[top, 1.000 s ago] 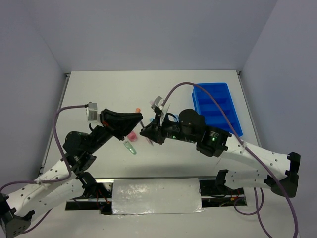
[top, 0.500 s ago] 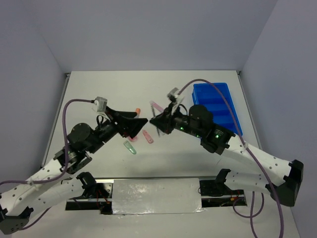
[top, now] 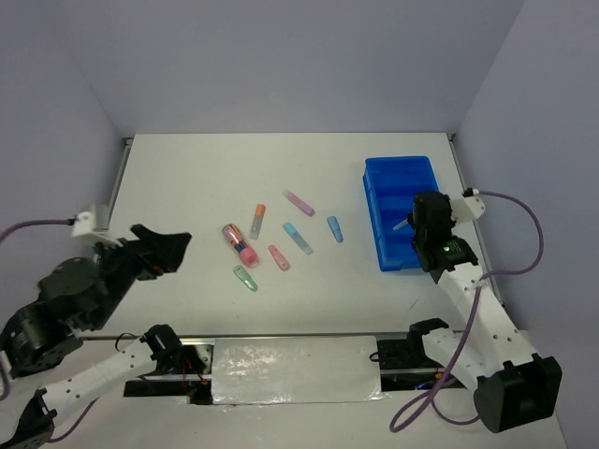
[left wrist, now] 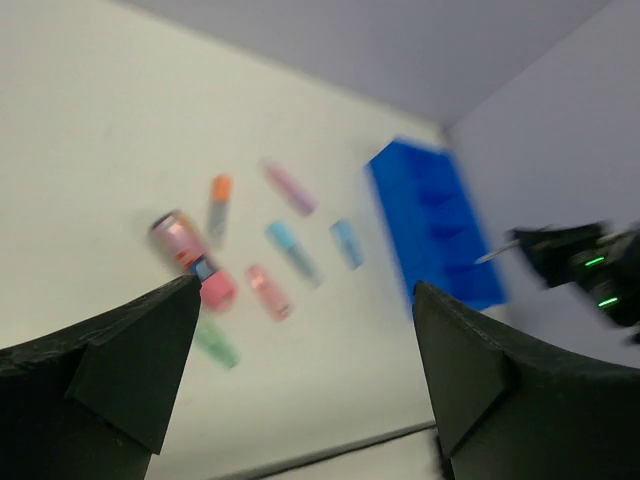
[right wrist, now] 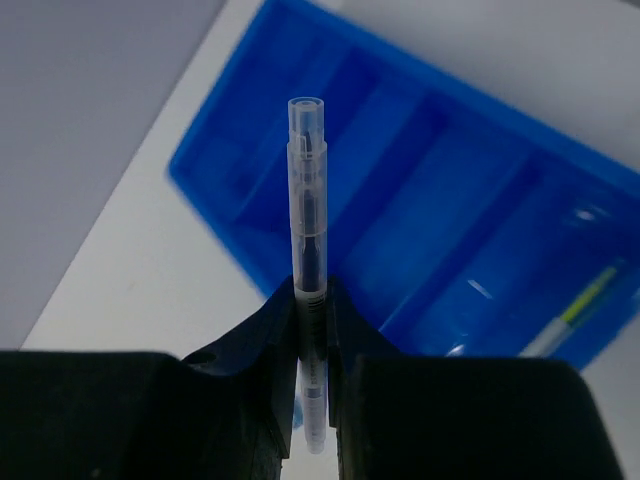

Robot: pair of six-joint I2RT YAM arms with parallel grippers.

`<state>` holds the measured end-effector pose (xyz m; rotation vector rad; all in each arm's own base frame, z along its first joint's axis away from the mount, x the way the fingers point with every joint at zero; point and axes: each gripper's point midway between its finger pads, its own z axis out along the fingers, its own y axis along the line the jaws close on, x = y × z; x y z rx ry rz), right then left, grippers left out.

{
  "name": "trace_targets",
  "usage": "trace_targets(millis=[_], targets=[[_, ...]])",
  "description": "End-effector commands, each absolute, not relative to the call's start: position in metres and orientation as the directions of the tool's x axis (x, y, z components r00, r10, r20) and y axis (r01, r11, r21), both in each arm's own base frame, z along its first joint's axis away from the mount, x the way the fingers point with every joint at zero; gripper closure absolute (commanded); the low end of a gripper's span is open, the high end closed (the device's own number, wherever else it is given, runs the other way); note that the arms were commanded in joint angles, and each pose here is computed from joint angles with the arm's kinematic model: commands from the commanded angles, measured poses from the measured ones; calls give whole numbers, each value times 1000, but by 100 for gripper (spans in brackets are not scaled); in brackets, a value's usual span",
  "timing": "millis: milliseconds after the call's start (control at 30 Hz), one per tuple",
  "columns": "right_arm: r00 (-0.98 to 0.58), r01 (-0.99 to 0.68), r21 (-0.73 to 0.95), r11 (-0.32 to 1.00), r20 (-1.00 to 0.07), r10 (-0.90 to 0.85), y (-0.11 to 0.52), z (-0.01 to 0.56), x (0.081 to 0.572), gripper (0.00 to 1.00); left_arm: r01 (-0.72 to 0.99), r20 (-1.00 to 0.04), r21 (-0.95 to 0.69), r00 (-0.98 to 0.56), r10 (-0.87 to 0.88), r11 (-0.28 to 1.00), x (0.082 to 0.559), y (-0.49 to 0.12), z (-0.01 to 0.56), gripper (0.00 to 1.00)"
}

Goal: Sort the stationery into containers
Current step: Place the pen in the storage box.

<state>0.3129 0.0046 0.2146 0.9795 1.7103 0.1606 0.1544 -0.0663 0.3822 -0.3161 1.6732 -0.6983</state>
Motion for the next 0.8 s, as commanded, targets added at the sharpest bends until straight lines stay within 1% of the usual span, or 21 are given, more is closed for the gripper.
trace_targets(millis=[0,67,133,233,267,400,600,667,767], targets=[[165,749,529,399,-732,661,-54,183,284,100,85,-866,-394,-367,-339,915,153,-59,306,1],[186,750,545,374,-717,671,-60,172,286,100,65,-870,-354,-388,-303,933,154,-56,285,1],[189,737,559,380,-710,678,-60,163,292,100,82,-868,-371,-383,-315,925,150,-56,279,1],[187,744,552,375,-712,677,-62,149,294,99,156,-877,-409,-338,-341,899,144,-57,289,1],[180,738,548,395,-723,667,-62,149,300,98,154,-874,-425,-328,-360,892,143,-55,291,1],[138,766,509,392,-727,673,-62,138,304,98,147,-864,-467,-287,-414,872,137,-44,295,1],[144,763,525,376,-706,694,-59,124,303,95,144,-858,-483,-276,-434,864,135,-40,295,1],[137,768,521,372,-701,699,-58,120,299,90,145,-858,-483,-275,-434,864,135,-41,295,1],[134,764,526,373,-695,706,-57,114,294,79,148,-859,-481,-279,-430,864,135,-42,296,1]])
